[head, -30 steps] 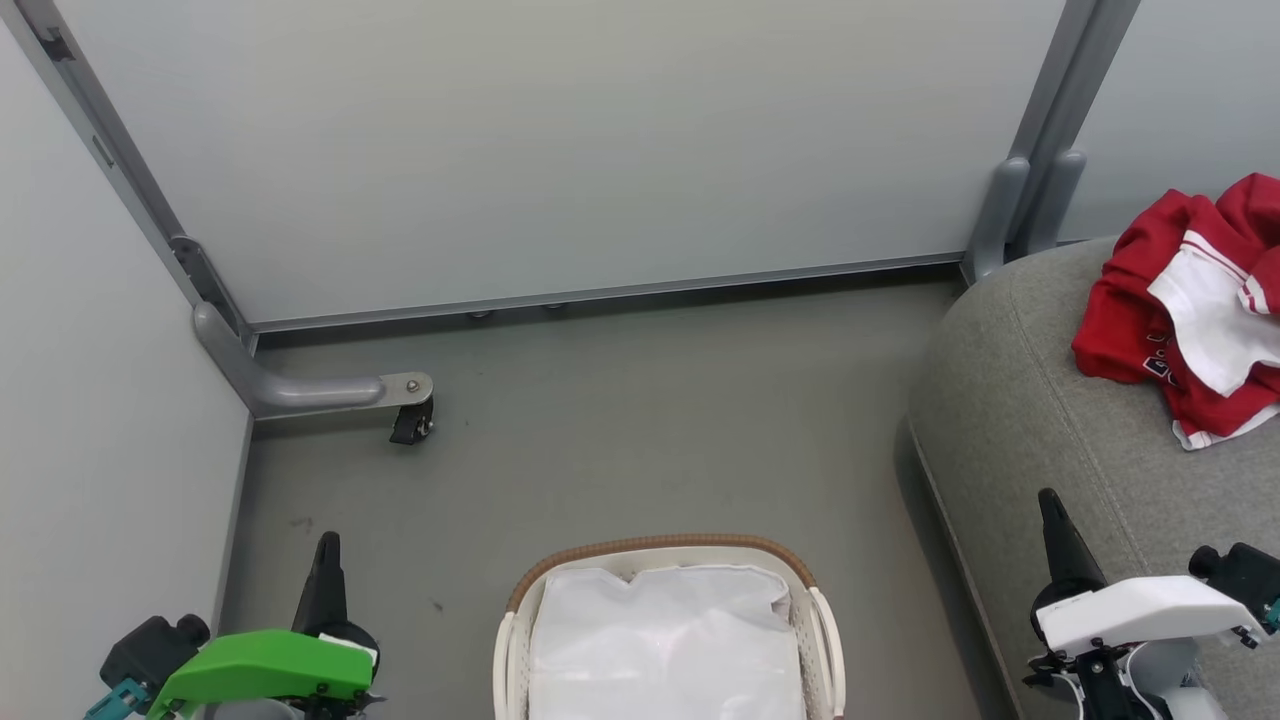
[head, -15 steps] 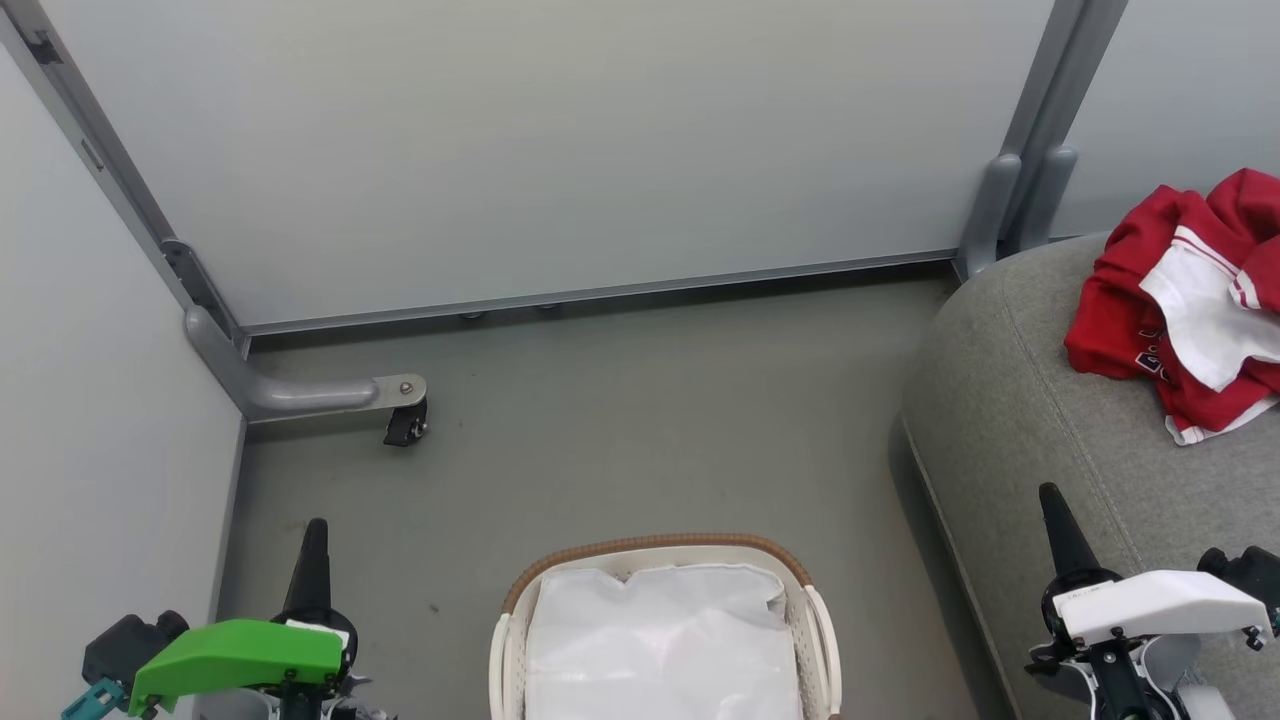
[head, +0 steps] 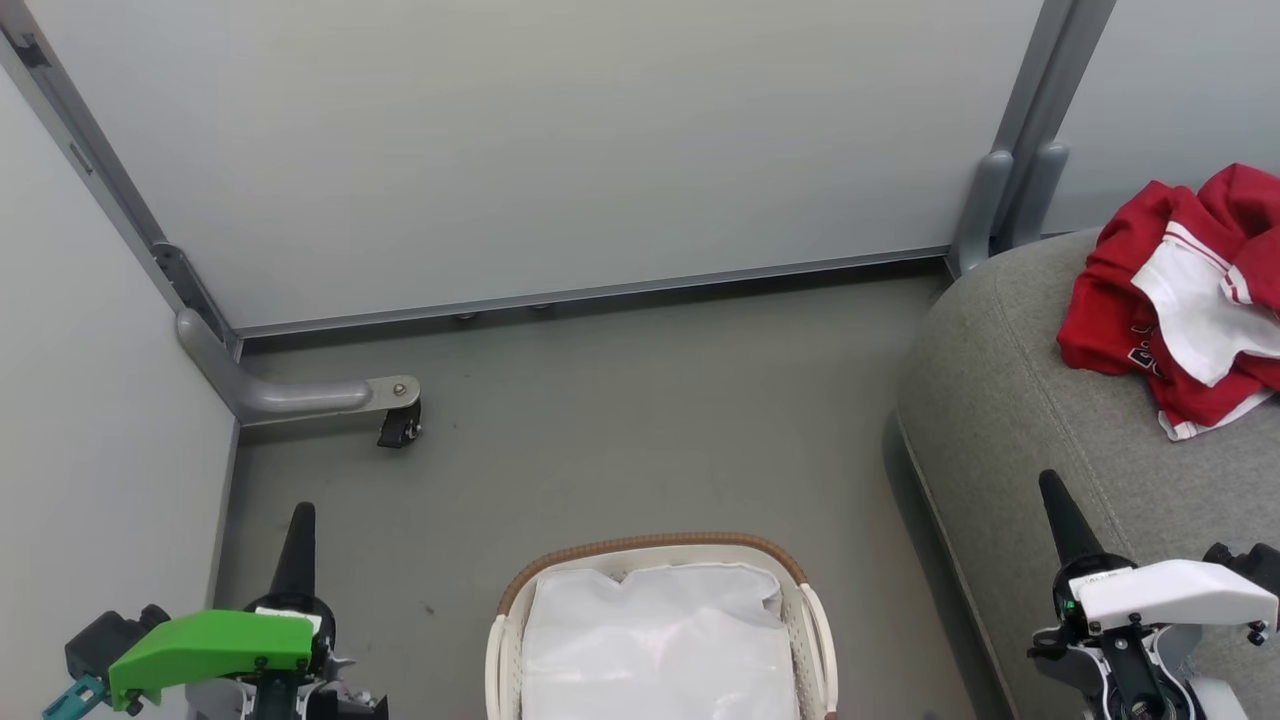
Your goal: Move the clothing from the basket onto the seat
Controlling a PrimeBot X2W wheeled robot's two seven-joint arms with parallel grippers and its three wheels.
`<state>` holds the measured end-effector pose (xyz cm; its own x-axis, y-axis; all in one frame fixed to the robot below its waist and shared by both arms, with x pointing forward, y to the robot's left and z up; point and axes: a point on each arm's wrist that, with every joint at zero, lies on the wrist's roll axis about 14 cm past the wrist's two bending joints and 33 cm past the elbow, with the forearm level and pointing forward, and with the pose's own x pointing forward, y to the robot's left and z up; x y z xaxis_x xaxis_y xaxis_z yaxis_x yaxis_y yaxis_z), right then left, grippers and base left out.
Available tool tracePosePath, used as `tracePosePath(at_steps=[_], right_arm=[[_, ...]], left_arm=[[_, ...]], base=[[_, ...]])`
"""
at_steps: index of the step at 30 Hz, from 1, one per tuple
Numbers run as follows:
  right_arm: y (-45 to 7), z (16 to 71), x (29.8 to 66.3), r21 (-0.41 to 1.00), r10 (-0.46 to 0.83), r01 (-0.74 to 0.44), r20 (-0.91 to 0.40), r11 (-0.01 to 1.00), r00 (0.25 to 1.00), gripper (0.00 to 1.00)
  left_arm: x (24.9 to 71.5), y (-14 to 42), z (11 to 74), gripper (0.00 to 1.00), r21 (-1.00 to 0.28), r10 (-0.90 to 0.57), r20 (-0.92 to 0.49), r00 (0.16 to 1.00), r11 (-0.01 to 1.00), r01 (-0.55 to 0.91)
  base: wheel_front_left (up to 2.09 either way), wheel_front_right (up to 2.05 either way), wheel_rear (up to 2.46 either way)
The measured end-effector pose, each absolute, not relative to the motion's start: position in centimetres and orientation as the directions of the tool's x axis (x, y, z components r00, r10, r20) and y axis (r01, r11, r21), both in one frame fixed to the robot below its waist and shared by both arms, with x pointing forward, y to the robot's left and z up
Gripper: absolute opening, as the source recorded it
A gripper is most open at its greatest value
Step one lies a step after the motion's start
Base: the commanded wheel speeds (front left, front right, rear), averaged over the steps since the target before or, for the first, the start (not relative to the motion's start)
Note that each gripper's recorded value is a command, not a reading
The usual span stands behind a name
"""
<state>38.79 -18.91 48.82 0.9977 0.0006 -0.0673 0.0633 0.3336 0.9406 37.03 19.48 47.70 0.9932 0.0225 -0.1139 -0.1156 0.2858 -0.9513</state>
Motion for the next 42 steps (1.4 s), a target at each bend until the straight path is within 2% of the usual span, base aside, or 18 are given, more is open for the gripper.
tracePosePath(at_steps=[42], right_arm=[[-19.8, 50.3, 38.8, 1.0, 0.002, 0.015, -0.015, 0.016, 1.0, 0.0]], left_arm=[[38.6, 19.9, 50.0, 0.0, -1.0, -0.001, -0.026, 1.0, 0.016, -0.026]], base=[[0.0, 0.0, 0.0]])
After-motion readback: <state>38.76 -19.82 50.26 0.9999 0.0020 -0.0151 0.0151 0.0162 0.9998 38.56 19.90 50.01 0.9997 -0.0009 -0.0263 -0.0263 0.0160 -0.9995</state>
